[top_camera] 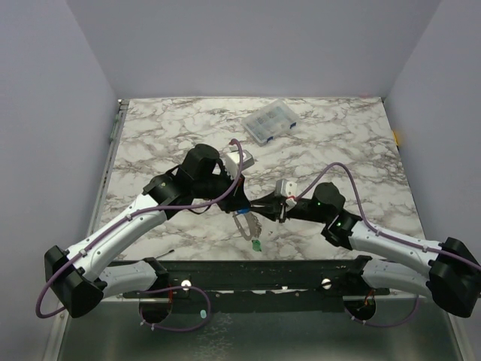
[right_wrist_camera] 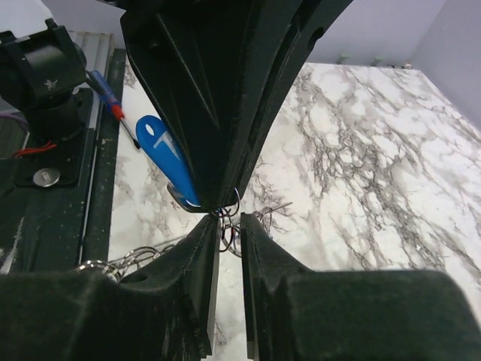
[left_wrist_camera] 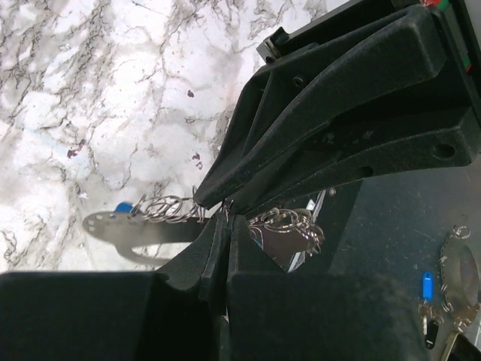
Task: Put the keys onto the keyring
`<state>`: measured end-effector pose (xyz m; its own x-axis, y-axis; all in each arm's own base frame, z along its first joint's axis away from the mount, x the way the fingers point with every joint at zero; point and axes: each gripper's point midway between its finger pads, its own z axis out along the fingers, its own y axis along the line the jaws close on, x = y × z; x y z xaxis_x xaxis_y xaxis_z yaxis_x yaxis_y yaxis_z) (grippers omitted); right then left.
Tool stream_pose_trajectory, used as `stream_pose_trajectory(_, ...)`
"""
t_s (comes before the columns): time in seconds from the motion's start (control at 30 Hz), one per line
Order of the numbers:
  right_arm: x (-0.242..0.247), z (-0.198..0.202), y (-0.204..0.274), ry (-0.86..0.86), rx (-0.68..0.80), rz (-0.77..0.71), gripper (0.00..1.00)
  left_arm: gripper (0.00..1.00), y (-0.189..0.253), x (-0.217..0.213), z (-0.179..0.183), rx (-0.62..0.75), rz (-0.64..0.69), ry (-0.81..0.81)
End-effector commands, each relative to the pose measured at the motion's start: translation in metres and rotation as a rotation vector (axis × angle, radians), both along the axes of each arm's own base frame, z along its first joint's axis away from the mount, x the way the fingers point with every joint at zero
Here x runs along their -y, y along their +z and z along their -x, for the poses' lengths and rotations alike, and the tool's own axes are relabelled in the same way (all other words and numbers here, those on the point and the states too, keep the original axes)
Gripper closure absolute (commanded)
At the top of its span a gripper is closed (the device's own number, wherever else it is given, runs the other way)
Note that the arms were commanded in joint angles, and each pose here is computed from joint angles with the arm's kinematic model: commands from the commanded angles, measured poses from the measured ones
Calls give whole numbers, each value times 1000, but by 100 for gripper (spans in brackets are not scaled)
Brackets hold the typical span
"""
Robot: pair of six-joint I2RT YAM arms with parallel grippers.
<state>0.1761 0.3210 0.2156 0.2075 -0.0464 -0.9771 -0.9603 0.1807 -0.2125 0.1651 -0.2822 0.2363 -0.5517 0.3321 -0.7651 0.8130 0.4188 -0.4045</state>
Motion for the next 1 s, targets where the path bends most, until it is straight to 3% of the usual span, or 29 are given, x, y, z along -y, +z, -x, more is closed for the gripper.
stream_pose_trajectory(0.0,-8,12,-2,78,-5,20,78,100,15,6,3,24,59,-34)
stream_pose_trajectory(0.3,-12,22,-10,144,-63,65,99,100,19,5,2,39,63,-33)
stream_pose_trajectory(0.97,15,-9,34,-138,-38,-73,100,100,35,-8,-2,120,91,49)
